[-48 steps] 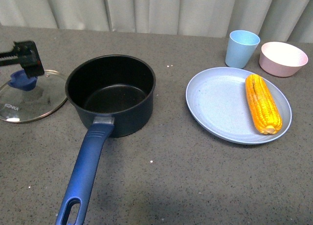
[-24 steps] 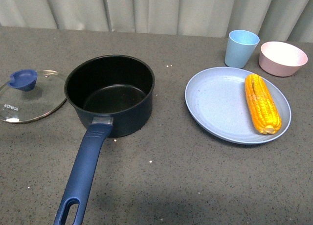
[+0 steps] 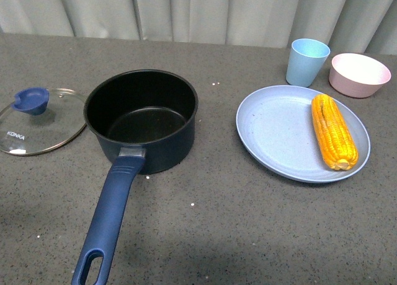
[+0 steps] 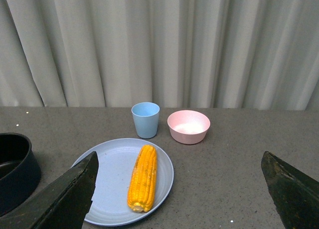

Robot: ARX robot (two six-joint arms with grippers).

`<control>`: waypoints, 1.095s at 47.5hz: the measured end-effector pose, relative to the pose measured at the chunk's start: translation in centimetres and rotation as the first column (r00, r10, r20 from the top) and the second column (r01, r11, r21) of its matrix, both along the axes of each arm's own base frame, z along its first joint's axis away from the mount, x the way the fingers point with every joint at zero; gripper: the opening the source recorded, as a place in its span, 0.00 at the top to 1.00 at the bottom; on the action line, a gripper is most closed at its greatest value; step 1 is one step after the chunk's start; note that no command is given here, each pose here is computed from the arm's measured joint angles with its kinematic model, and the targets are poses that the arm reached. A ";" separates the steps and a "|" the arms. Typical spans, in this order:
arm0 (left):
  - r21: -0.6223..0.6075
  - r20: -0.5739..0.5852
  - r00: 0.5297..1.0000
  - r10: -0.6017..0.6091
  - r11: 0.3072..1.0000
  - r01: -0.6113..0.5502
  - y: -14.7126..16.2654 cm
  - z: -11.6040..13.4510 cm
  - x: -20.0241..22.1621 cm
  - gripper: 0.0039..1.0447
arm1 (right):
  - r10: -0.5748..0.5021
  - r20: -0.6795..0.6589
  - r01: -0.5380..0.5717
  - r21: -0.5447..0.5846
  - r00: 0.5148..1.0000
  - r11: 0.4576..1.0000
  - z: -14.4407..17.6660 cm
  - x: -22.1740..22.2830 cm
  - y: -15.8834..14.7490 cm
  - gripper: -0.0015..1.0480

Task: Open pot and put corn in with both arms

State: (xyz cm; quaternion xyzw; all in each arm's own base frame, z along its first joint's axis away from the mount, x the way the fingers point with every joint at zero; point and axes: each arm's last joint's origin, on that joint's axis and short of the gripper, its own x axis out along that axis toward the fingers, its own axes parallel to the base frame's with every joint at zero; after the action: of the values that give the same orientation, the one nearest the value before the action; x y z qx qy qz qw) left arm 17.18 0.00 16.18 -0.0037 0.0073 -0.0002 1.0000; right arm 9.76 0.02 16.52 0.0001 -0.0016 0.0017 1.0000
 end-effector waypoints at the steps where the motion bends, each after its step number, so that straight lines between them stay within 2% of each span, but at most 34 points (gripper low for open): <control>1: 0.000 0.000 1.000 0.000 1.000 0.000 0.0 0.0 -0.1 0.96 | 0.000 0.000 0.000 0.000 1.000 1.000 0.0 0.0 0.0 0.09; 28: 0.000 0.029 1.000 0.000 1.000 0.000 0.0 0.9 -4.0 0.96 | 0.000 0.000 0.000 0.000 1.000 1.000 0.0 0.0 0.0 0.09; 52: 0.000 0.038 0.999 0.000 1.000 0.000 0.0 1.2 -5.6 0.96 | 0.000 0.000 0.000 0.000 1.000 1.000 0.0 0.0 0.0 0.09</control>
State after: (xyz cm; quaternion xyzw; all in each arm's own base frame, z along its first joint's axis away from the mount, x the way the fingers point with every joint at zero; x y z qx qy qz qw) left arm 11.55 0.00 17.35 -0.0037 -0.0117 -0.0002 0.9999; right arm 9.76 0.02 16.52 0.0001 -0.0016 0.0015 1.0000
